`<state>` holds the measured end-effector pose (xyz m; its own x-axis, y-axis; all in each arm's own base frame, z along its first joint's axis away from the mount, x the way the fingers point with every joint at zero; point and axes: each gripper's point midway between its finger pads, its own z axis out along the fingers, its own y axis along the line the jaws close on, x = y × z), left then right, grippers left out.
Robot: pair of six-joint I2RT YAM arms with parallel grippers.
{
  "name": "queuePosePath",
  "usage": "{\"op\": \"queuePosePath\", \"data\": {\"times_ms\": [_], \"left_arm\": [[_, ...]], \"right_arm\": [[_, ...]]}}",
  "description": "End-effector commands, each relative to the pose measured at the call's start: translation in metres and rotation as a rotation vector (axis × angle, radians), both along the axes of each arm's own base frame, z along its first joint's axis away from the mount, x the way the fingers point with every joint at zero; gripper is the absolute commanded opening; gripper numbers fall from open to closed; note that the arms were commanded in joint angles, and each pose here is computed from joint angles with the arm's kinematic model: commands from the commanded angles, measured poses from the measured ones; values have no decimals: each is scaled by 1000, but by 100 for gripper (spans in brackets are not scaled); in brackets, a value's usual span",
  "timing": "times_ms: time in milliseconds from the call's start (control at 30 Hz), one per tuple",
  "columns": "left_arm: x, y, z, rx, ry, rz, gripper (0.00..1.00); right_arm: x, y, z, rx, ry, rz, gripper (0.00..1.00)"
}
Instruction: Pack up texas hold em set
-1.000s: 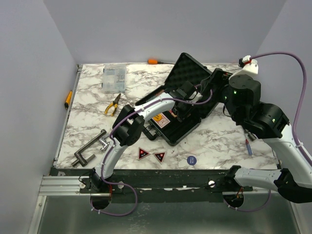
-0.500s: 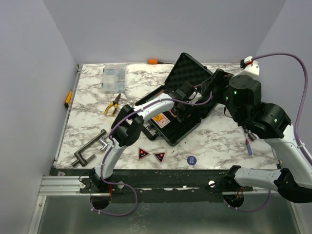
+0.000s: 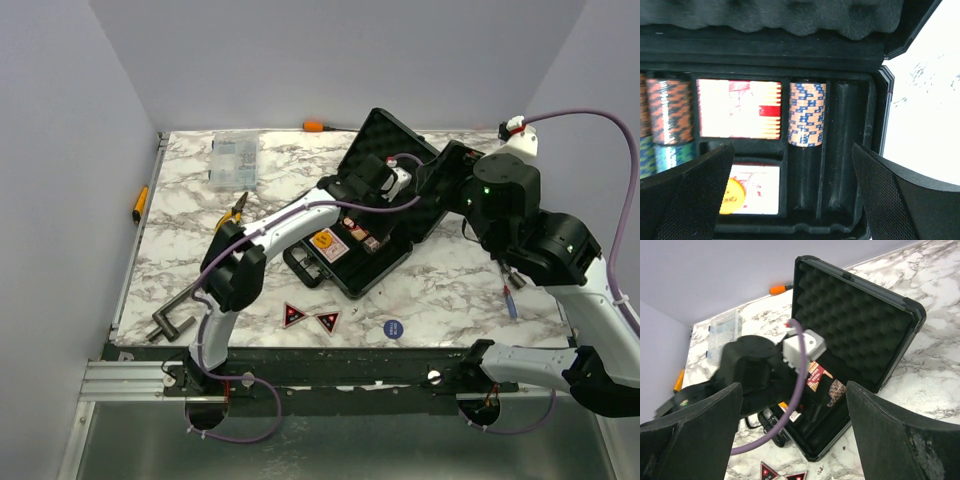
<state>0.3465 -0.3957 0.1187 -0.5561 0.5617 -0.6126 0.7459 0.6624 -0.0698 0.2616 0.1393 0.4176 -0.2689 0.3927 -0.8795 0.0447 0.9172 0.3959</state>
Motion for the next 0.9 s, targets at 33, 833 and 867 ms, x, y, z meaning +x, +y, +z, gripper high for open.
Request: {"op": "queuePosePath", "data": {"times_ms": [33, 833, 867], "left_arm": [[14, 29, 79, -72, -221, 165, 98], [-107, 239, 104, -121, -327, 564, 98], [-114, 244, 100, -135, -318, 568, 99]], "right_arm": [[-5, -16, 12, 2, -36, -46, 87], [-12, 44, -63, -38, 194, 206, 88], [-14, 48, -72, -46, 225, 223, 88]]}}
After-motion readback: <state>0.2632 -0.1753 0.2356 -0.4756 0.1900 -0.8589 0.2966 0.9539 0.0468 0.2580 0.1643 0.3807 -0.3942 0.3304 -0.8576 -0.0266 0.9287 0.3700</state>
